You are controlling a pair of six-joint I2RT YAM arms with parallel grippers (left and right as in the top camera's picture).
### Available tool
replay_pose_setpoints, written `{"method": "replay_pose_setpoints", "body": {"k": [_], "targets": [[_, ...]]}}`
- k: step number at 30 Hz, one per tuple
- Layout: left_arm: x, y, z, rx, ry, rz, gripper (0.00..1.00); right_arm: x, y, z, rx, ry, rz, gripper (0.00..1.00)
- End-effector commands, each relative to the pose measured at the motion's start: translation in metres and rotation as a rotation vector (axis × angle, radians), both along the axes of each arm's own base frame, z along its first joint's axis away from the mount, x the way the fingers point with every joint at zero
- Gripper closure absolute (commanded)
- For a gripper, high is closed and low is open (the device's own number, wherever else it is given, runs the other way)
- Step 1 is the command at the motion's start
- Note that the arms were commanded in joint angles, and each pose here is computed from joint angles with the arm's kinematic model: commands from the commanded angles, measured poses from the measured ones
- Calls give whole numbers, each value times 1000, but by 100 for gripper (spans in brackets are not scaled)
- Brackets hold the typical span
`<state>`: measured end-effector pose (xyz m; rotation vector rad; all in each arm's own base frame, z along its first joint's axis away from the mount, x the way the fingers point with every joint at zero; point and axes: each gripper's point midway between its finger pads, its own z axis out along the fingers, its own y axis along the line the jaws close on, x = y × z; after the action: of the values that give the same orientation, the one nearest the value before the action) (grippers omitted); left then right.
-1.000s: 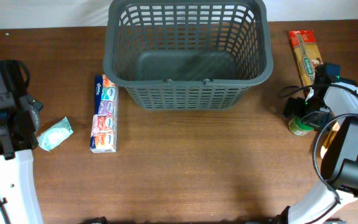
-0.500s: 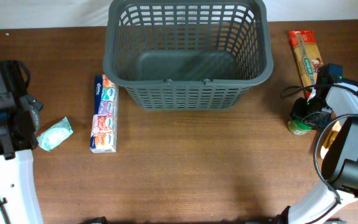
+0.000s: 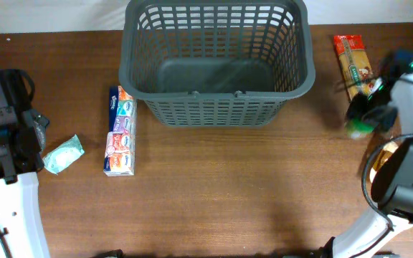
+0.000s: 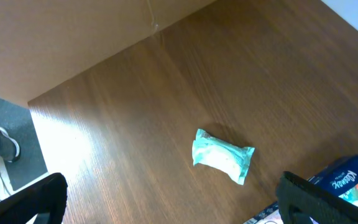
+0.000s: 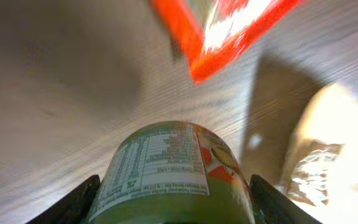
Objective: Pack container
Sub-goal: 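Carry the jar with the right gripper over the basket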
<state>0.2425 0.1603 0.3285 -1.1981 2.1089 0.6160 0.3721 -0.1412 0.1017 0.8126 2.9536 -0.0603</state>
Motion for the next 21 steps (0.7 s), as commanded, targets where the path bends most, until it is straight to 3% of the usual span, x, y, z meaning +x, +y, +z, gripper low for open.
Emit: {"method": "replay_pose_setpoints", "body": {"k": [1,14,21], "targets": [[0,1,2,-1,-4,1,1,20,-18,58,-50,-124,-35,96],[0,1,2,-1,-4,1,1,23,-11,229,-112,-463,-24,96],[0,1,2,0,-4,1,1,27,63,340,120,-887,188,96]]}}
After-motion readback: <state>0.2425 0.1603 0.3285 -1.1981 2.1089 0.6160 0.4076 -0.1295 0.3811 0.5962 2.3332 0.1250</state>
